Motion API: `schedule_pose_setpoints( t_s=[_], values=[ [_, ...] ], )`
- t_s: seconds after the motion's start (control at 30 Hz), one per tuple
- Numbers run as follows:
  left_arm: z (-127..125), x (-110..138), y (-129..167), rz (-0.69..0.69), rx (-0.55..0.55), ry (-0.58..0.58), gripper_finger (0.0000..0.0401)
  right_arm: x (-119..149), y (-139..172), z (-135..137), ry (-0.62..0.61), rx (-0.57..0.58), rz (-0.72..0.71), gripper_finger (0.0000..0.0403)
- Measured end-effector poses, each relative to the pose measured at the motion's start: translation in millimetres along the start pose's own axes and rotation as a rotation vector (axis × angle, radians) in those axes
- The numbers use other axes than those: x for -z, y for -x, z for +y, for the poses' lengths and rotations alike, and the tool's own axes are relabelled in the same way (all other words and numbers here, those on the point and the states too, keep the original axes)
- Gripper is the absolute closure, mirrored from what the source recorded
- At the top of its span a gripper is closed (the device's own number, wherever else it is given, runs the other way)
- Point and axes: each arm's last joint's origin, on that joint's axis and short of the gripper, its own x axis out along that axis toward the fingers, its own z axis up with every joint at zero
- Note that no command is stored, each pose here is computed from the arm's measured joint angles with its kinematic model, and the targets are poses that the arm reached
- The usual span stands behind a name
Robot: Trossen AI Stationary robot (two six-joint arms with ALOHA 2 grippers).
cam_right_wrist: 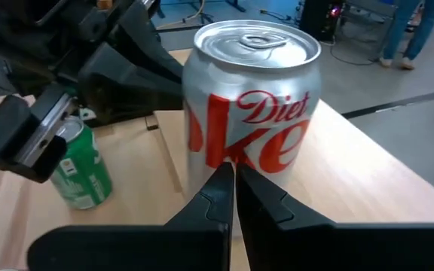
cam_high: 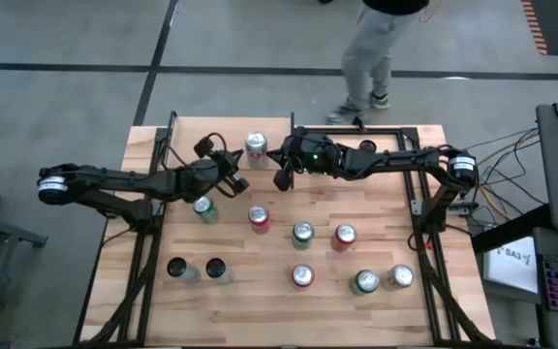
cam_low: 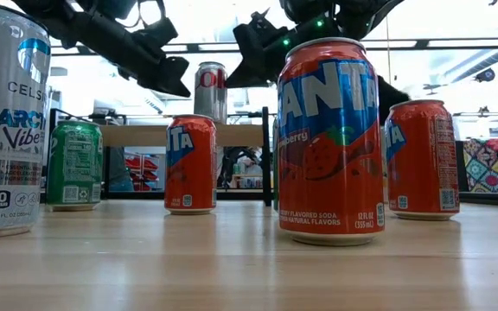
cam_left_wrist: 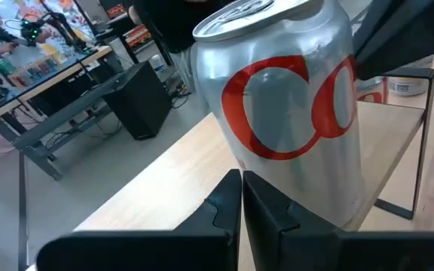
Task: Place canned beverage on shelf
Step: Put the middle silver soda can on the shelf
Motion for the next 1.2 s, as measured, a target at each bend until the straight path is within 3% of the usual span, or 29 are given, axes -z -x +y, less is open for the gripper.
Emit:
schedule_pose_setpoints(
  t_s=[0.17,0.3,0.5,0.77,1.2],
  values=[
    [2.0,0.9,6.0,0.018,0.016,-0.035,0.0401,2.7,0.7,0.6,-0.005,0.007,0.031,0.0394],
    [1.8,3.8,13.9,0.048,0.057,-0.074,0.0401,3.9,0.5,-8.3,-0.010,0.091,0.047,0.0394],
    [-6.0,2.0,15.6,0.010,0.304,-0.071,0.0401,6.0,-3.3,-25.2,-0.029,0.142,0.050,0.0394],
    [-8.6,1.2,9.1,-0.003,0.204,-0.059,0.0401,-0.8,-3.7,-28.1,-0.012,0.124,-0.017,0.0394],
    [-3.5,-3.0,4.8,-0.036,0.167,-0.020,0.0401,-1.0,-3.7,-21.5,-0.009,0.027,-0.019,0.0394]
  ],
)
